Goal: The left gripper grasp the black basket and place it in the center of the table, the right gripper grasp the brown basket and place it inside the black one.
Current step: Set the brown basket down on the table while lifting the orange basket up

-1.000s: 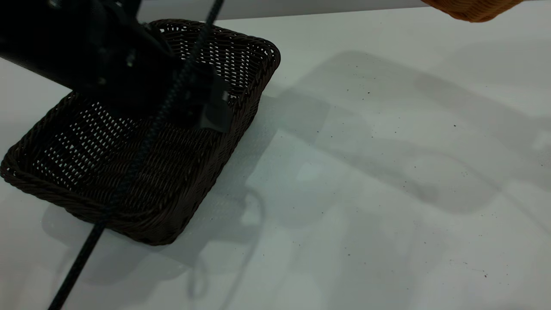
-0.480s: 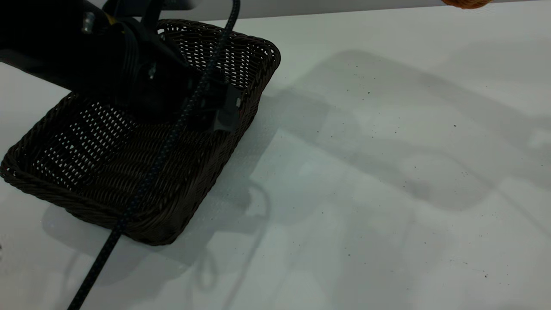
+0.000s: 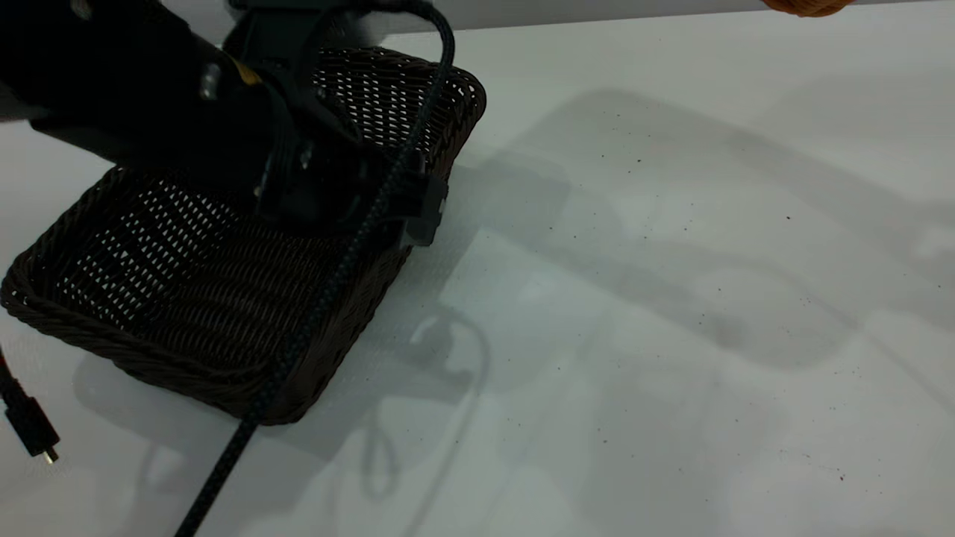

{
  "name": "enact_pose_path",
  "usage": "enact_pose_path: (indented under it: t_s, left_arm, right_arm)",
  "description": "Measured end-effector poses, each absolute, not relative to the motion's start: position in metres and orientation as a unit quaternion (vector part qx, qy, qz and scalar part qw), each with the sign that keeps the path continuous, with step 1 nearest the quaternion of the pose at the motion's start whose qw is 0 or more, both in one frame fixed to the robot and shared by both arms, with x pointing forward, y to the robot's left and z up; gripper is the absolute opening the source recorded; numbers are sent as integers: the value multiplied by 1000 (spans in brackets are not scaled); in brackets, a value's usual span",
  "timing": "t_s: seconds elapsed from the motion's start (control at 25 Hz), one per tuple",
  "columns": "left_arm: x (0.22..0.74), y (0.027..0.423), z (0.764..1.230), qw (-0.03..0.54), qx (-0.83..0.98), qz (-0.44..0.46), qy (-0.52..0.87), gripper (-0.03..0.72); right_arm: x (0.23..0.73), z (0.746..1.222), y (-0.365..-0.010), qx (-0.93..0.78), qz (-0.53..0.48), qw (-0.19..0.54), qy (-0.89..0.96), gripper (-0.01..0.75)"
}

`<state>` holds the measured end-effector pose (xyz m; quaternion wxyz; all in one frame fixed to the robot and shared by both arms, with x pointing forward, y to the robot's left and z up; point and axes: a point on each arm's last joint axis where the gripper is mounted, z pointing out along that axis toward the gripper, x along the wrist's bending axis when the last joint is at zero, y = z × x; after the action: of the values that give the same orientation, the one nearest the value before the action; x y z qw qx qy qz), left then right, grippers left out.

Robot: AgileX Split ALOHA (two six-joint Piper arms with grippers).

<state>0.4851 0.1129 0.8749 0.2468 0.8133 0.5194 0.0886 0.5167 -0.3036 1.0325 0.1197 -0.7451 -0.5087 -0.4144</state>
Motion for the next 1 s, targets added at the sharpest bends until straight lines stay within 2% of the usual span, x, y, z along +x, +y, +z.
enact_pose_path:
  t_s: [0.2, 0.28, 0.36, 0.56, 0.76, 1.0]
  left_arm:
    - [486, 113, 861, 232, 817, 87, 521, 462]
    - [485, 113, 857, 225, 819, 84, 521, 435]
    - [485, 113, 857, 224, 822, 85, 516, 379]
    - [485, 114, 857, 216, 852, 96, 466, 136]
    - [481, 115, 858, 193, 892, 99, 397, 126]
    - [476, 120, 871, 148, 950, 115, 250, 119]
  right_arm:
    - [517, 1033, -304, -745, -415, 120, -508, 112]
    - [517, 1033, -303, -745, -415, 120, -508, 112]
    - [517, 1033, -303, -745, -415, 120, -508, 112]
    - [517, 1033, -304, -741, -417, 115, -513, 112]
    - [517, 1033, -304, -736, -418, 113, -520, 112]
    - [517, 1033, -303, -733, -417, 111, -525, 111]
